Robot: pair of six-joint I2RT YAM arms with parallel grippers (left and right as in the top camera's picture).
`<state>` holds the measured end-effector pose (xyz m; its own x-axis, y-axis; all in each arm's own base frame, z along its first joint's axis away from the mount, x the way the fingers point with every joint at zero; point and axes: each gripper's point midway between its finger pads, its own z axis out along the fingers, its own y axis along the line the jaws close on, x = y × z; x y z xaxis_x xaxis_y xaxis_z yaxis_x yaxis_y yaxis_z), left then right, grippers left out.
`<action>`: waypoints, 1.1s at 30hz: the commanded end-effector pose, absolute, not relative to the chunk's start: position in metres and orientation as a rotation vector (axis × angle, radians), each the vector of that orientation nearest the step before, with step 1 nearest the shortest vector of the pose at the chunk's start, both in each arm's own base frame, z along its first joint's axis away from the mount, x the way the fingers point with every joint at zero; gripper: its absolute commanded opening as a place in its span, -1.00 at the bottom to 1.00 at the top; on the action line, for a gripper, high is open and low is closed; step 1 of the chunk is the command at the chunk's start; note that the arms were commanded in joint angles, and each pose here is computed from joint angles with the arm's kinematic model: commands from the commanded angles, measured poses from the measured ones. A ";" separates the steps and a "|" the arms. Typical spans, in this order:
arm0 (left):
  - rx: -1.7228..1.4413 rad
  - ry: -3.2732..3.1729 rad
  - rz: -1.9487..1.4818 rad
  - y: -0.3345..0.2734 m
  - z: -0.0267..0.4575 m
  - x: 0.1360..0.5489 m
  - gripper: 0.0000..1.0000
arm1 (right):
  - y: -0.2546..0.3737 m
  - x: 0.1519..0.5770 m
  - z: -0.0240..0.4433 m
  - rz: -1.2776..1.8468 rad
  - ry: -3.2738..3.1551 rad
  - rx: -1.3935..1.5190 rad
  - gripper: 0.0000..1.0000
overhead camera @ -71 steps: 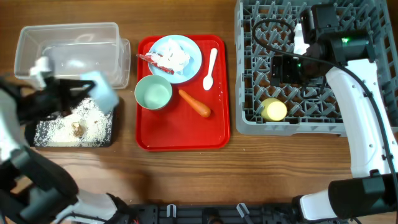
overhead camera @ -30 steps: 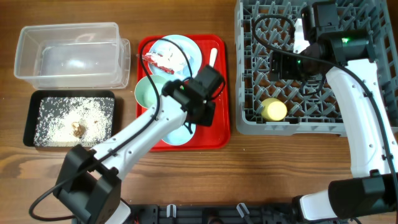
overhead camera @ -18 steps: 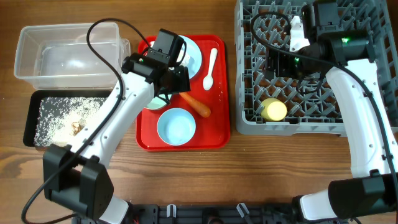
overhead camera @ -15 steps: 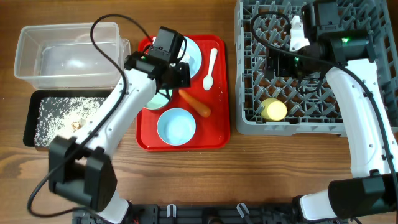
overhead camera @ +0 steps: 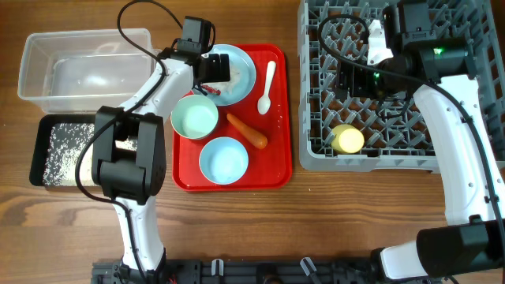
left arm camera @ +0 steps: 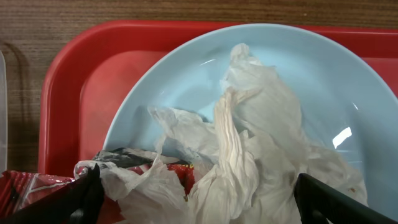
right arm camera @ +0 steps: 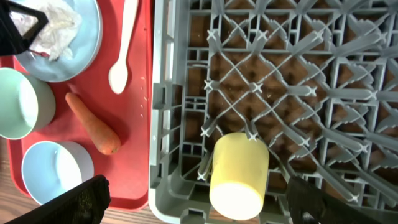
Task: Sort waste into correct bins and load items into the dishwasher rack
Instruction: 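Grasp the white tissue from the plate and carry it to the clear bin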
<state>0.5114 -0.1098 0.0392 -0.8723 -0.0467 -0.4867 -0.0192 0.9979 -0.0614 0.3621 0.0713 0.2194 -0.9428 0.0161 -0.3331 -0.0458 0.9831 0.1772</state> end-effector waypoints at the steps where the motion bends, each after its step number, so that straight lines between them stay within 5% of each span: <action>1: 0.008 2.631 -0.063 -0.121 0.040 0.510 0.98 | 0.075 0.365 0.221 0.278 2.775 -0.044 0.86; 10: 0.058 2.770 -0.024 -0.130 -0.024 0.488 0.70 | 0.075 0.365 0.221 0.277 2.775 -0.045 0.85; 12: 0.062 2.782 -0.020 -0.131 -0.030 0.486 -0.10 | 0.075 0.365 0.221 0.277 2.775 -0.045 0.86; 13: 0.062 2.776 -0.022 -0.132 -0.030 0.488 -0.29 | 0.075 0.365 0.221 0.277 2.775 -0.045 0.85; 14: 0.062 2.774 -0.023 -0.132 -0.029 0.488 -0.83 | 0.075 0.365 0.221 0.278 2.775 -0.044 0.86; 15: 0.062 2.774 -0.023 -0.132 -0.029 0.488 -0.92 | 0.075 0.364 0.221 0.278 2.776 -0.044 0.85; 20: -0.023 2.711 -0.063 -0.133 0.005 0.501 -0.92 | 0.075 0.364 0.221 0.278 2.777 -0.044 0.86; 28: -0.144 2.356 -0.142 -0.088 0.220 0.517 -0.92 | 0.075 0.363 0.221 0.277 2.780 -0.044 0.85; 33: -0.402 2.378 -0.025 0.024 0.223 0.502 -0.92 | 0.075 0.364 0.221 0.277 2.778 -0.044 0.85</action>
